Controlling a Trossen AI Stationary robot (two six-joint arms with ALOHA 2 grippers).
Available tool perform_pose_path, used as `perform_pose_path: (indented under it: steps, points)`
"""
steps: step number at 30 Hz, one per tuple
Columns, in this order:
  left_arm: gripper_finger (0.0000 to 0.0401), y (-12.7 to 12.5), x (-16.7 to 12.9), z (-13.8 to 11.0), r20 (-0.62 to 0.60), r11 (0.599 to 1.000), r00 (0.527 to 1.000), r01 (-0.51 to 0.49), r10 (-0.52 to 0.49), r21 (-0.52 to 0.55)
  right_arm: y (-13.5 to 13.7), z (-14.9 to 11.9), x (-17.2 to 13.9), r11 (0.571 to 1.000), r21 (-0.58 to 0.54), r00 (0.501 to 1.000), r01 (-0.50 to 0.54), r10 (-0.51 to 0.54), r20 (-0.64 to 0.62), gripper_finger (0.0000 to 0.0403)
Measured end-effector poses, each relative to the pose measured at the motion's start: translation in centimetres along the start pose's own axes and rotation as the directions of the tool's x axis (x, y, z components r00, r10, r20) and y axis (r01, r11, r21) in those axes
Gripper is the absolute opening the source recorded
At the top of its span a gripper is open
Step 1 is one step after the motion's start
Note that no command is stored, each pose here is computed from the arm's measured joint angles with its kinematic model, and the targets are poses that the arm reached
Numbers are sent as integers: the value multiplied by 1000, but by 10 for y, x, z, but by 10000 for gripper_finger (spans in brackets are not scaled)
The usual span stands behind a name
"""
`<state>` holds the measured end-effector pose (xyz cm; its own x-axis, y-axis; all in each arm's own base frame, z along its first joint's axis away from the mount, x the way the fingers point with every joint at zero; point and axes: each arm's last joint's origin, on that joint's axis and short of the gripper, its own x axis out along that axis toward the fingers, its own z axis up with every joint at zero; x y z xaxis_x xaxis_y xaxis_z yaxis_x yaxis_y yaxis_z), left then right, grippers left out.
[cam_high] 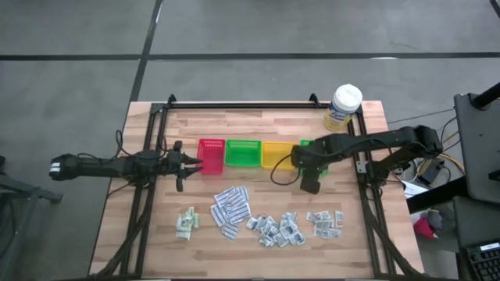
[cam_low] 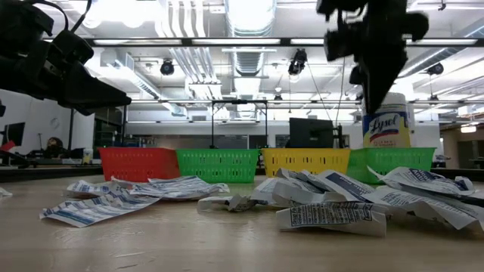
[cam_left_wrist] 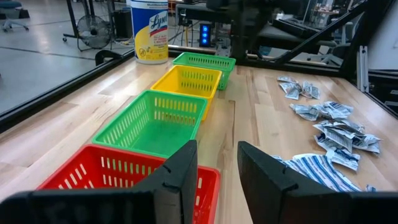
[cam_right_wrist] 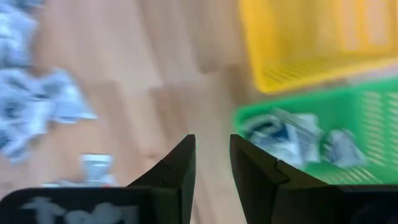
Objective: Pick & Place First Aid Supplies
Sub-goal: Put the blue alcohol pad into the right green bin
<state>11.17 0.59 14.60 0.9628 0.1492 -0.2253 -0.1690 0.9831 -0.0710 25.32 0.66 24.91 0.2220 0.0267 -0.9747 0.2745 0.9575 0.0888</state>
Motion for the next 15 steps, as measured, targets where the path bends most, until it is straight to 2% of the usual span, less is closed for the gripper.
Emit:
perform_pose_path:
  steps: [9, 15]
  points:
    - [113, 0, 0, 0, 0, 1000, 1000, 0, 0, 1, 48, 1, -6, 975, -177, 979, -131, 156, 131, 76]
    - [113, 0, 0, 0, 0, 1000, 1000, 0, 0, 2, 78, -3, 1, 916, -361, 930, -175, 274, 244, 68]
